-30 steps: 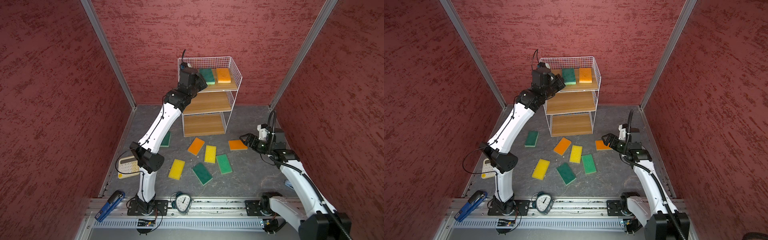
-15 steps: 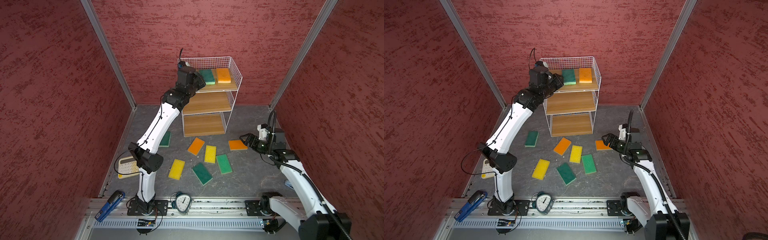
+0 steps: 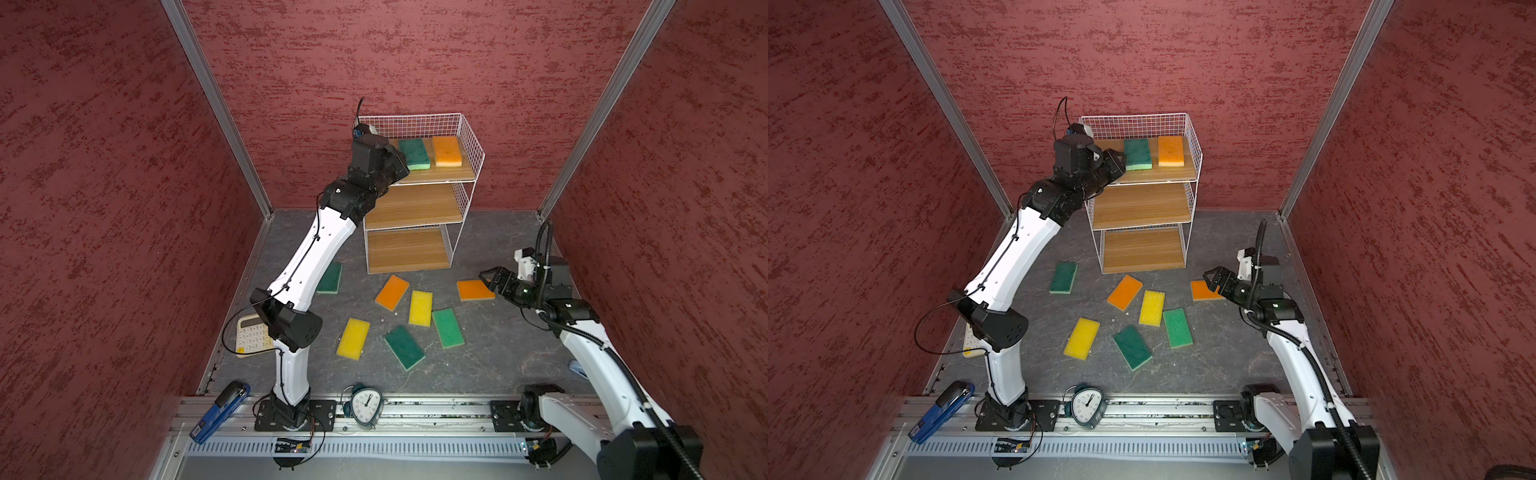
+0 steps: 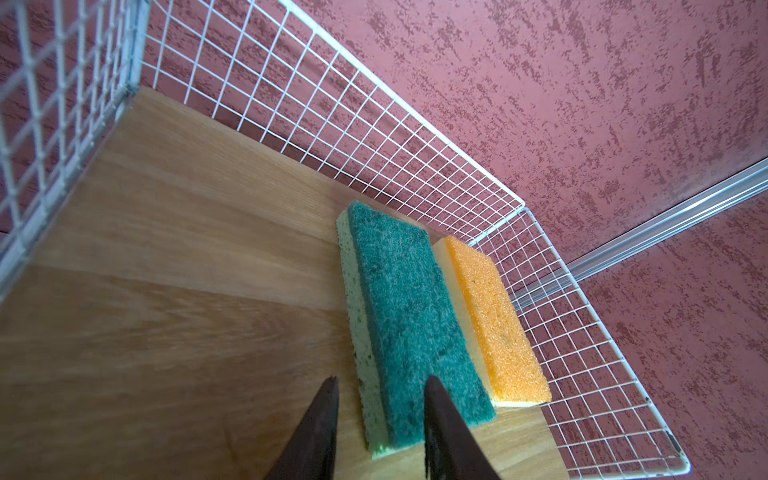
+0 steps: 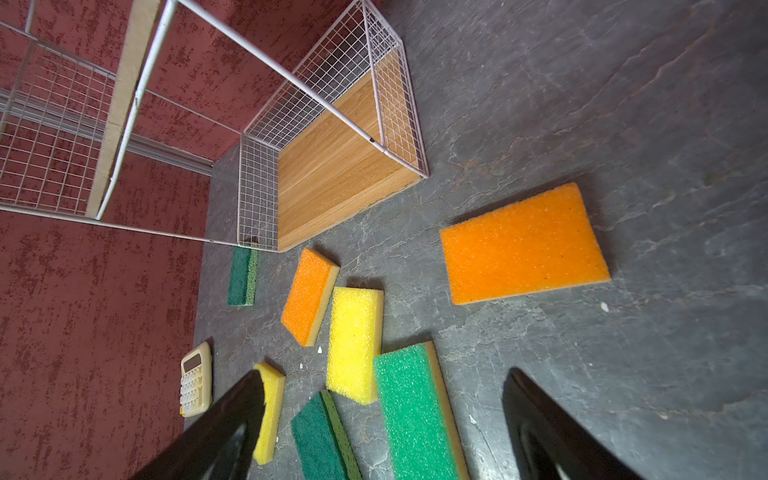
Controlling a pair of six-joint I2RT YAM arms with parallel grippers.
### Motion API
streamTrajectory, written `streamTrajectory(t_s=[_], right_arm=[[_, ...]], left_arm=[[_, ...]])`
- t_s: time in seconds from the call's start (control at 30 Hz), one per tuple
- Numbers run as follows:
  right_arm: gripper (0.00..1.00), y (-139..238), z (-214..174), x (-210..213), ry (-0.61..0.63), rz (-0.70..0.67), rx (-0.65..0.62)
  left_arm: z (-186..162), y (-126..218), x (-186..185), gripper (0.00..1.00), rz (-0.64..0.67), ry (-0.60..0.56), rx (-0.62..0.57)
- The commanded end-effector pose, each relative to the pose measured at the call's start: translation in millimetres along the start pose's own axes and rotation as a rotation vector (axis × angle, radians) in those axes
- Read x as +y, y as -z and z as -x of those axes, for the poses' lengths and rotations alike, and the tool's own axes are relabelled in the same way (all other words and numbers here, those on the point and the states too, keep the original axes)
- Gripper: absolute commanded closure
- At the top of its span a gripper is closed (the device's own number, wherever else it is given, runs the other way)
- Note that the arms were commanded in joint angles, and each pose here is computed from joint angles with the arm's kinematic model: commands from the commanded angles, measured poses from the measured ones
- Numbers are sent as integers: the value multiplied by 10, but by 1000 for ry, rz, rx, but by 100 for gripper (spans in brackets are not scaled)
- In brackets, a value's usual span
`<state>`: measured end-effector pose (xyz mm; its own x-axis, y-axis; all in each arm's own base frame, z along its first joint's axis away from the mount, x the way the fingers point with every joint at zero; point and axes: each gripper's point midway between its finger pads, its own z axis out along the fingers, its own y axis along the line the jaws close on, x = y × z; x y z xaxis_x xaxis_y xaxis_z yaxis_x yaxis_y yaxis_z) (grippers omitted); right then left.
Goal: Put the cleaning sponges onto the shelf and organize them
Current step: 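Raise the left gripper up and back from the placed sponges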
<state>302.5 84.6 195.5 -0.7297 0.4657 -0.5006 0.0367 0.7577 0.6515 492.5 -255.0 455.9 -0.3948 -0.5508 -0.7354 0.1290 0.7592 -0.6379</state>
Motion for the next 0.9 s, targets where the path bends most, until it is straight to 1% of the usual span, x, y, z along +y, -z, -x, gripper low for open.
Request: streamTrajectory(t_s=[0.0,0.17,0.4,0.73,0.87], right_arm=[[9,26,46,43,1,16,-23],[9,30,38,34,2,13,-21],[9,18,23,19,2,11,-18],[9,10,13,19,-3,17,-15],[9,6,8,10,-3,14,-15]], left_arm=[[-302,-75,187,63,57,-40,107],[-424,-102,151,63,54,-64,134],[-532,-43,142,63,82,-140,153],[-480,53,337,61,188,-237,136],[-484,67,355,58,196,-285,143]])
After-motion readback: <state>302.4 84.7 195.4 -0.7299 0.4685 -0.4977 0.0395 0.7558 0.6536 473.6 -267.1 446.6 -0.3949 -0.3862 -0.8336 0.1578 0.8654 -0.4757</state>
